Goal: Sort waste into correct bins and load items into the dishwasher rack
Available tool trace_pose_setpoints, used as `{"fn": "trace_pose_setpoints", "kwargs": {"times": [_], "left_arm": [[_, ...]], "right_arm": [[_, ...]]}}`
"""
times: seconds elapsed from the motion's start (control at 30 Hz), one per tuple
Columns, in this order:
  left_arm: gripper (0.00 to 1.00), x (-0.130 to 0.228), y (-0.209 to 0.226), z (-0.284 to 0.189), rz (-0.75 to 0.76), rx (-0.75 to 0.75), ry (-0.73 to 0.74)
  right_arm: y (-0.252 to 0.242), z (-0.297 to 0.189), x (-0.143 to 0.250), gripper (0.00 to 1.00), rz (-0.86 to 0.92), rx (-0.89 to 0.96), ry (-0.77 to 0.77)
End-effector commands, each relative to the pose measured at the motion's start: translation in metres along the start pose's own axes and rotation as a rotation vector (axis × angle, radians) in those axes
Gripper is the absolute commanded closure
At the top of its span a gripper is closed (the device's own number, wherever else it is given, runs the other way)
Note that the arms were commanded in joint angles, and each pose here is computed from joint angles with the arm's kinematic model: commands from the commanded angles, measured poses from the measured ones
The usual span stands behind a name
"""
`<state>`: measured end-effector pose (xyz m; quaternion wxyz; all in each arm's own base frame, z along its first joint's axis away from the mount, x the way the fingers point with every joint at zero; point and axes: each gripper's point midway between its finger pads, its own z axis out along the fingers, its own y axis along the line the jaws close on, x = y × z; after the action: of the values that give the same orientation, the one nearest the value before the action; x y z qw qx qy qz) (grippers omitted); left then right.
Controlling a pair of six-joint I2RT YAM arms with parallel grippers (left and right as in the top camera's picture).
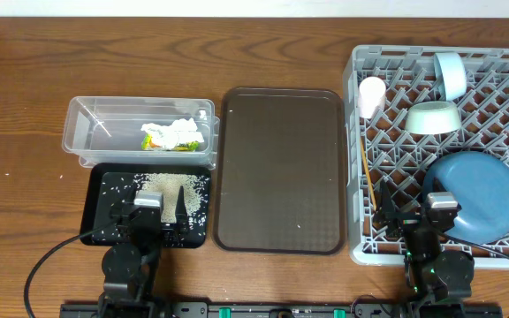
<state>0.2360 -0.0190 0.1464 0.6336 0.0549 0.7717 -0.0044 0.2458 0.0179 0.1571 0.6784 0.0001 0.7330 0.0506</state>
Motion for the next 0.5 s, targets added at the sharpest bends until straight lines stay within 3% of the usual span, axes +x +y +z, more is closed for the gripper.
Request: {"fn": "trace_pose_setpoints", "kwargs": {"times": [0.0, 0.47], "left_arm": [[0.09, 0.0118, -0.002, 0.0031, 0.026, 0.01, 0.018], [0.09, 0.0105, -0.0018, 0.0039, 0.026, 0.009, 0.007]], "right_arm": [[0.001, -0.0002, 0.0006, 0.01, -0.012, -0.003, 0.0], [0.001, -0.0002, 0.0006, 0.01, -0.012, -0.003, 0.0]]}}
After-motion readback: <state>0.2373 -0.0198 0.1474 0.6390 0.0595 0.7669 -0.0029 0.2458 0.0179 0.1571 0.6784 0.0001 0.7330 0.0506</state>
